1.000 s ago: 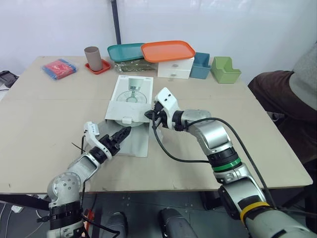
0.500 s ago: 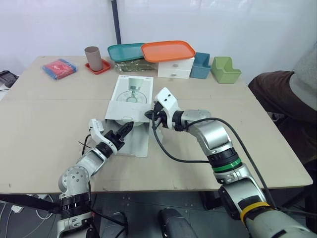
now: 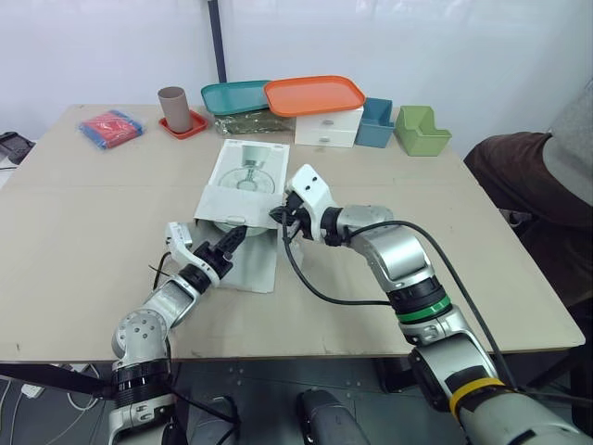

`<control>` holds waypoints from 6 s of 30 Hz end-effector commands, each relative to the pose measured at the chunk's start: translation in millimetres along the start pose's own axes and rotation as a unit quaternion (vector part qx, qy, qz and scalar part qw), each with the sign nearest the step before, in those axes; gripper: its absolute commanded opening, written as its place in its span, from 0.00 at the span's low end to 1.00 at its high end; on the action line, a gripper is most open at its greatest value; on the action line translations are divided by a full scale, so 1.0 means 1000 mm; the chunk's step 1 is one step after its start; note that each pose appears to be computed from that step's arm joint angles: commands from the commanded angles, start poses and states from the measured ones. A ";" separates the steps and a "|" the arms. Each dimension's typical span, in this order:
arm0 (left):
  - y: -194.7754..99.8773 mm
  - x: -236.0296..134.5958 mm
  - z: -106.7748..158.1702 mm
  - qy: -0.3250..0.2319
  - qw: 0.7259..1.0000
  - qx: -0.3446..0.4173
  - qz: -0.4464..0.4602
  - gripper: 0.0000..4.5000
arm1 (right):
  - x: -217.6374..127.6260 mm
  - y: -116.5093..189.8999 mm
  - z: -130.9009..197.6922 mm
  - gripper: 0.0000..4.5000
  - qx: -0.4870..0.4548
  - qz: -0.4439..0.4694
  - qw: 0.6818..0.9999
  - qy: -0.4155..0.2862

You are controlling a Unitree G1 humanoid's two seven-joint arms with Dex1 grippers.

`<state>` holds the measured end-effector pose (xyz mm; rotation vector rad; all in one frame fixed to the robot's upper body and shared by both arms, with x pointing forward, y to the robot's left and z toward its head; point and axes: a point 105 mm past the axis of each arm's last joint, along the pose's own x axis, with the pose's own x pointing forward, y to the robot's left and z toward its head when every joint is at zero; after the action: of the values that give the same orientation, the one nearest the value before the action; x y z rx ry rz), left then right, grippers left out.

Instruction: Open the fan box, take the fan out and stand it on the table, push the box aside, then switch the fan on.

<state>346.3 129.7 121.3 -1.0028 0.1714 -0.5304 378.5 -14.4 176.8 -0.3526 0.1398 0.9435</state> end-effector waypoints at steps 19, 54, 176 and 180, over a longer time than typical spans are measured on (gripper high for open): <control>0.015 -0.054 -0.006 0.029 0.997 -0.062 0.043 0.27 | -0.002 0.002 0.020 0.00 -0.020 0.002 0.999 -0.029; 0.022 -0.083 -0.026 0.106 0.988 -0.063 0.091 0.27 | -0.002 0.008 0.027 0.00 -0.015 0.010 0.999 -0.035; -0.015 -0.163 0.045 0.094 0.982 0.163 0.022 0.99 | 0.029 0.041 0.038 0.00 -0.046 0.074 0.996 -0.033; 0.003 -0.162 0.047 0.094 0.979 0.174 0.044 0.99 | 0.027 0.038 0.037 0.00 -0.045 0.069 0.996 -0.032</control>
<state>223.0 248.4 129.7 -0.6304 0.2869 -0.5328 365.1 40.3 184.3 -0.4080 0.1074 1.0967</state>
